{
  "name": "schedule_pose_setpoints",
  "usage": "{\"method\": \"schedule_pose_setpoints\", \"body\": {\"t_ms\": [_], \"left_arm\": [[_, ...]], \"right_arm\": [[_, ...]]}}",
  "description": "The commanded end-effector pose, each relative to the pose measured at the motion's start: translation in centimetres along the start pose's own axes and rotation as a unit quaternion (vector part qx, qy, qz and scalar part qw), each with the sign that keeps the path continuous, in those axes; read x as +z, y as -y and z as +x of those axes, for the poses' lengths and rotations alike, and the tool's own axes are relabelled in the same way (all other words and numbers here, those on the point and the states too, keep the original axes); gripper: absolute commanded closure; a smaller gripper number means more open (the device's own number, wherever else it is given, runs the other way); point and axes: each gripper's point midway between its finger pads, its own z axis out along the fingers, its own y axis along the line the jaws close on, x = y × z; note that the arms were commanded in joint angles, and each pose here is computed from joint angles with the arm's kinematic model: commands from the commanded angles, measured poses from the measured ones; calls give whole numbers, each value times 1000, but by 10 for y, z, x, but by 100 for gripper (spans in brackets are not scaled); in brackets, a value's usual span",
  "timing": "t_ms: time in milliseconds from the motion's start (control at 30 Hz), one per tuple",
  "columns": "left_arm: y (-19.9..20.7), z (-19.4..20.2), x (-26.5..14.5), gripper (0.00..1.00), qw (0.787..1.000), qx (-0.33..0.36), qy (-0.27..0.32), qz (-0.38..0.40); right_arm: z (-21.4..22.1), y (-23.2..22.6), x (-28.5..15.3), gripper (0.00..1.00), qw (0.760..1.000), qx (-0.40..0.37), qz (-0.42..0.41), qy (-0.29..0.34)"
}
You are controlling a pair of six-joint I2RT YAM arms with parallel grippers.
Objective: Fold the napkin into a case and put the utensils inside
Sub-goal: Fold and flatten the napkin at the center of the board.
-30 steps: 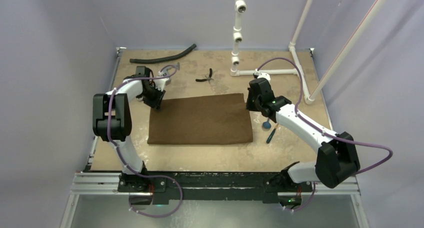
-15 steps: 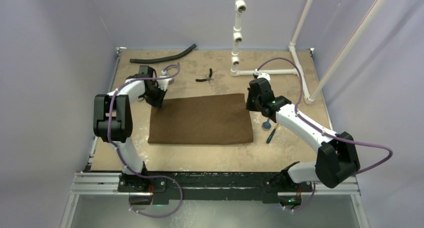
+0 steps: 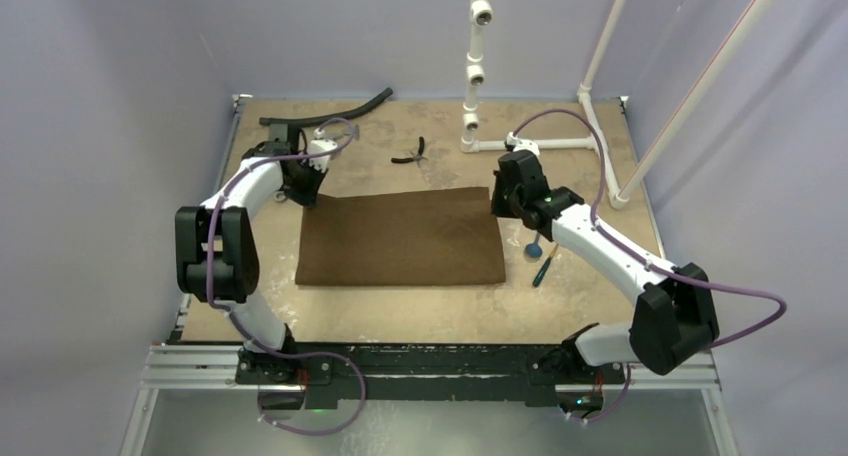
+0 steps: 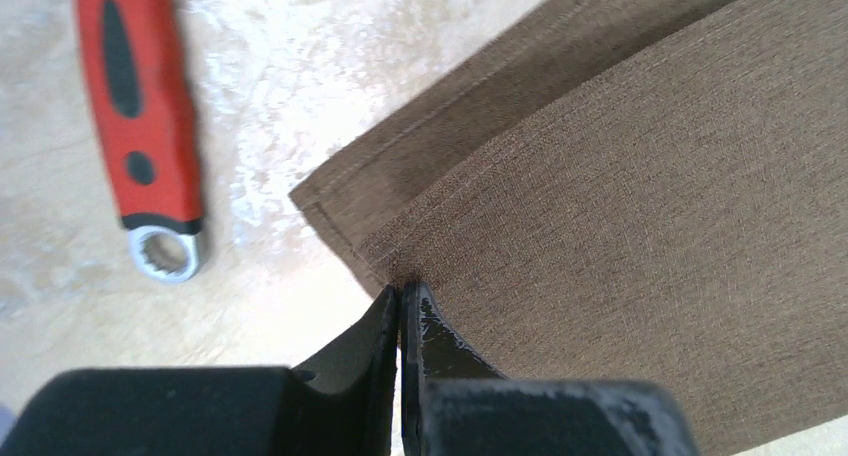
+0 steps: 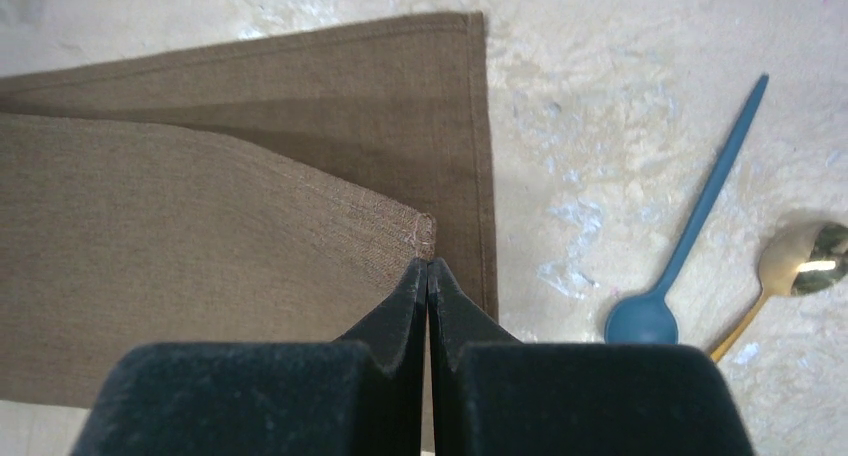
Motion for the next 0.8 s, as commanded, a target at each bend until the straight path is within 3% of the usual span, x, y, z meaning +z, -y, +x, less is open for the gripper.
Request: {"method": "schedule_pose_setpoints", "body": {"t_ms": [0, 267, 500, 767], "left_arm": [[-30, -16, -17, 100, 997, -8, 25, -75], [-44, -8, 3, 100, 995, -16, 11, -102], [-38, -1, 20, 100, 996, -21, 6, -81], [-38, 2, 27, 100, 996, -21, 10, -83]], "right_arm": [[-31, -11, 4, 100, 999, -10, -1, 30], [-52, -13, 45, 100, 998, -33, 31, 36], [-40, 1, 84, 100, 996, -50, 74, 12], [-37, 13, 97, 100, 994, -48, 96, 12]]}}
